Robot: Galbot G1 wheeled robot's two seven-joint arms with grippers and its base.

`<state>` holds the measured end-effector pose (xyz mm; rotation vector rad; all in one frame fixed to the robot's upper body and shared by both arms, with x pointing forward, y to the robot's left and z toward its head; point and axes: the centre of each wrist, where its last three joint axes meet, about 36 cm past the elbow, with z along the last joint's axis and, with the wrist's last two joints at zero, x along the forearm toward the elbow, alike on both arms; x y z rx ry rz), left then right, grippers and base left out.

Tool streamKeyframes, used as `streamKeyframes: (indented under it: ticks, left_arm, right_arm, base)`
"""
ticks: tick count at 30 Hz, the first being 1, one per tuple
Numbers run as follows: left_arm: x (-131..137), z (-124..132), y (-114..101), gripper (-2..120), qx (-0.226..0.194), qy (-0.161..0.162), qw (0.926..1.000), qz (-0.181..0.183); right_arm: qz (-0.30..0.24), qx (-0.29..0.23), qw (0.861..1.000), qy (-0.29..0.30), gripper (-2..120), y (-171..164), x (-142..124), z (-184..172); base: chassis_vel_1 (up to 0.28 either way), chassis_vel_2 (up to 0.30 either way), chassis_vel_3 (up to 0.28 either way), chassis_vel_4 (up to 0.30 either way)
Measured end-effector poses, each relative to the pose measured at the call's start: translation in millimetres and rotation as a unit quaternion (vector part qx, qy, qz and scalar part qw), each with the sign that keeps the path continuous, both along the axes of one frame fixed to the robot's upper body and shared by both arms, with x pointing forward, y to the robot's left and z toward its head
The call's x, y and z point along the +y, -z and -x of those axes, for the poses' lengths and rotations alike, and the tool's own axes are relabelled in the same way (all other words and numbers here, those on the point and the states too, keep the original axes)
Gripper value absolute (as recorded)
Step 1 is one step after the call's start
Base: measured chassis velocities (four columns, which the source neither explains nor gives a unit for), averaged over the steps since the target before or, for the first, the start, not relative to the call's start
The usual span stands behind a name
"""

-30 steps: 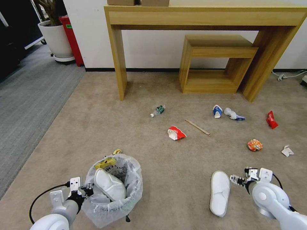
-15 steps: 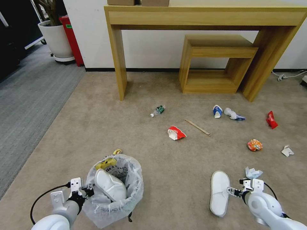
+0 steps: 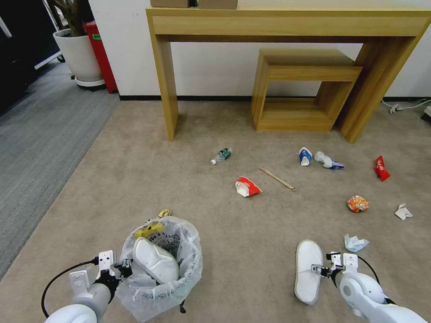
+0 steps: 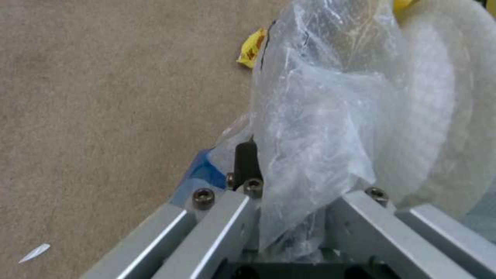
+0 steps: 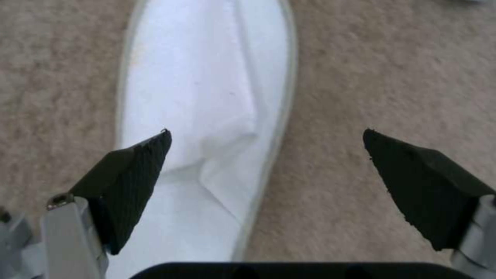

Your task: Pick up the trash bin and place the garbage on the floor into it.

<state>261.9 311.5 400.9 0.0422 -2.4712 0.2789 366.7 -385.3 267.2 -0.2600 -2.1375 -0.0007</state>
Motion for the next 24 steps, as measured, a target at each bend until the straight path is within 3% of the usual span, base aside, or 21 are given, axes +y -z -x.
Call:
streamKeyframes:
  ticks: [7,17,24]
  left_arm:
    - [-1.0,0.2,0.2,1,-0.004,-0.001,1.0000,0.002]
    - [-1.3,-1.7,1.5,1,-0.007,0.000,1.0000,0.005]
    - [-2.7,-1.7,2.4,1,-0.008,0.002,0.9999,0.008]
  right_arm:
    - [-0.008,-0.009,1.000,-0.016,94,8.0,17.4,-11.3]
    - [0.000,-0.008,1.000,-0.014,91,21.3,18.5,-10.3]
    - [0.005,-0.011,1.000,-0.023,66,34.6,24.1,-9.8]
  base:
    - [0.000,0.000,0.000,0.000]
    - [0.000,0.000,0.000,0.000]
    - [0.000,0.000,0.000,0.000]
